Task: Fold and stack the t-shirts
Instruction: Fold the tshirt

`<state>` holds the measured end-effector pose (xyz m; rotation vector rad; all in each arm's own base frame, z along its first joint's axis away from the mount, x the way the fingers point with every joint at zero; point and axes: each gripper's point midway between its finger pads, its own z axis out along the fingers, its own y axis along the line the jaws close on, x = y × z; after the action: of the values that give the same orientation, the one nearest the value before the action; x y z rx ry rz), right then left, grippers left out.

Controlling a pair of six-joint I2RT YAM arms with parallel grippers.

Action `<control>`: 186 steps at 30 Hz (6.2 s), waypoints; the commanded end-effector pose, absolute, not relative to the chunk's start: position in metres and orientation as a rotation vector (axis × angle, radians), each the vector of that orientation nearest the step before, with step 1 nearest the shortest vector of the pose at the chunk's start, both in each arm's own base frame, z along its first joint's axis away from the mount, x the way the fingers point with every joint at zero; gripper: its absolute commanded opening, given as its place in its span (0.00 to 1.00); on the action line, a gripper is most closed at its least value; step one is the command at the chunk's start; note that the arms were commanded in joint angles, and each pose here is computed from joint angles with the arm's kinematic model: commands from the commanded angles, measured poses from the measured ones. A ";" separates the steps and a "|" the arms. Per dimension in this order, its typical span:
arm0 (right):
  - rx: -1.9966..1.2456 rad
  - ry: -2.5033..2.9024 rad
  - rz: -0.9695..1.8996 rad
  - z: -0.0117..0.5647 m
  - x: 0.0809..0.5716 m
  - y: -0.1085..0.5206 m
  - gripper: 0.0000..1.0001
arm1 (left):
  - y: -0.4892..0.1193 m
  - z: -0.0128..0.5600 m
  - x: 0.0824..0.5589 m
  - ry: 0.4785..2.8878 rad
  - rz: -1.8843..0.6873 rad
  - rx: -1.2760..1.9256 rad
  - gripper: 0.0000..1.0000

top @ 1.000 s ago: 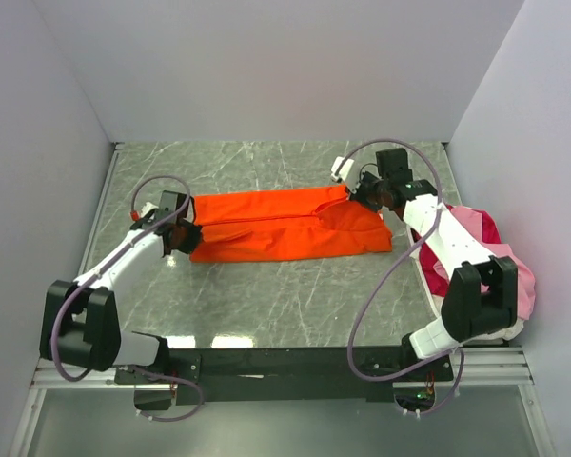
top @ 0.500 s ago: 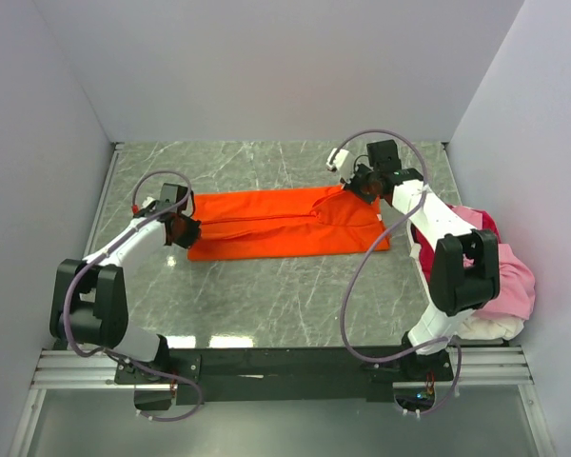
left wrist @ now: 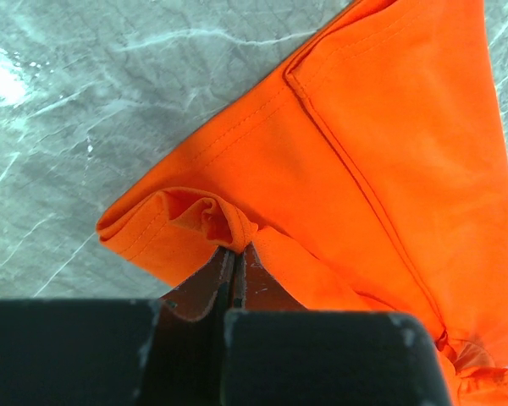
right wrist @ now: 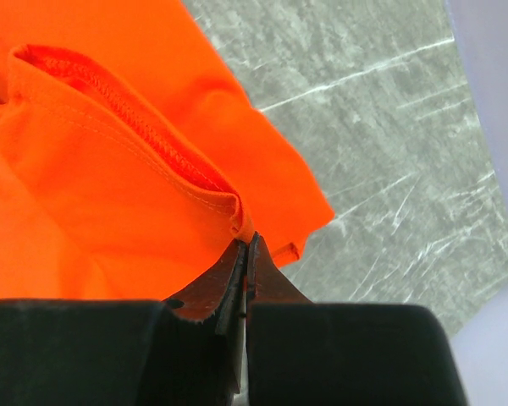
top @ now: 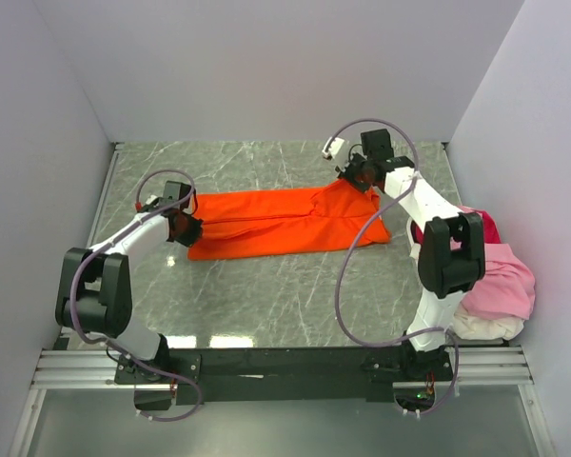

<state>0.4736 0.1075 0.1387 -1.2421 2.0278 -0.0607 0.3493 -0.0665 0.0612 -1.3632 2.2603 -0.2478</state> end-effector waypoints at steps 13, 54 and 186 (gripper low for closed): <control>-1.224 2.079 -0.086 0.128 0.496 0.109 0.00 | -0.067 0.075 0.372 2.257 -0.278 -1.301 0.04; -0.937 2.711 0.094 0.067 0.355 0.008 0.47 | -0.119 0.082 0.323 2.302 -0.793 -0.731 0.54; -1.137 1.978 0.614 0.189 0.275 0.162 0.41 | -0.342 0.050 0.452 2.551 -1.114 0.583 0.46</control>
<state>0.2724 0.1592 0.1712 -1.1595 2.0262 0.5982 0.4546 -0.3311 0.0469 0.5447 2.5664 -1.0476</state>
